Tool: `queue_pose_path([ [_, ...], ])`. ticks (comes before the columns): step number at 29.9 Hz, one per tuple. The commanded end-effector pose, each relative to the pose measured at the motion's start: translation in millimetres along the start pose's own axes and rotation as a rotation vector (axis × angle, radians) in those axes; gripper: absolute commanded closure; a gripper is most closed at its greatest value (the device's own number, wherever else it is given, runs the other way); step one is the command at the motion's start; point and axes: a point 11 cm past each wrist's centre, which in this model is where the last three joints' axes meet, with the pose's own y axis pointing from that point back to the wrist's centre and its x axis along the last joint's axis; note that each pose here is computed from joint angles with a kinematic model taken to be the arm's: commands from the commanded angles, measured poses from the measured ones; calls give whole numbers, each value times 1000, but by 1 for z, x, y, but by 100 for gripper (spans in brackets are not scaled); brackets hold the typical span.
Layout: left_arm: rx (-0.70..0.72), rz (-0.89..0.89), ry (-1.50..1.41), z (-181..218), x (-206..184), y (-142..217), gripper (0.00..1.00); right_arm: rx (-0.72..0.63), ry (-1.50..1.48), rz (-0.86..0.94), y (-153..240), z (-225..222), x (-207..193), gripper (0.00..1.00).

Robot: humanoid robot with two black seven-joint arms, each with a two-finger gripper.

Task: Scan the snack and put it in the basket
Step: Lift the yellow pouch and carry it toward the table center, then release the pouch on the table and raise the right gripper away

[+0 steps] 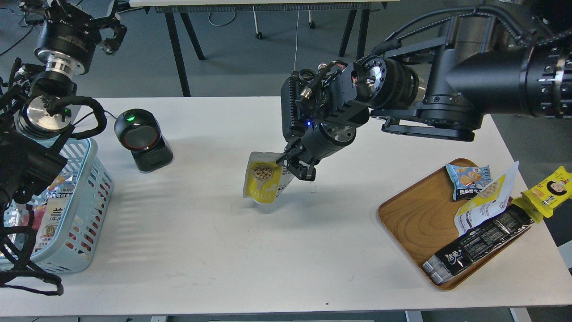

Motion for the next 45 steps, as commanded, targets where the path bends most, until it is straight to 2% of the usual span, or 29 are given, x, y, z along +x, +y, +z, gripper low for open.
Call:
queue_pose_path([
  [1, -1, 1, -2, 1, 0, 0, 0, 11, 11, 1, -10, -4, 5, 100],
  [10, 5, 6, 1, -2, 3, 2, 0, -11, -2, -2, -14, 4, 0, 99],
  [24, 10, 6, -2, -3, 3, 3, 0, -13, 0, 1, -13, 4, 2, 89],
  [27, 3, 7, -2, -1, 3, 3, 0, -15, -2, 12, -11, 5, 7, 83],
  [31, -4, 6, -2, 2, 3, 2, 0, -11, 4, 82, -2, 3, 36, 68],
  [38, -14, 2, -32, 22, 4, 0, 0, -56, -87, 163, 44, 19, 37, 39],
  [41, -15, -12, -50, 29, -1, -4, 0, -99, -220, 222, 71, 36, 33, 25],
  [43, 16, -29, -91, 29, -5, -7, 0, -138, -296, 257, 91, 49, 22, 9],
  [44, 47, -43, -132, 27, -9, -9, 0, -161, -338, 288, 104, 56, 16, 4],
  [45, 75, -66, -176, 26, -15, -11, 0, -184, -384, 326, 116, 62, 9, 4],
])
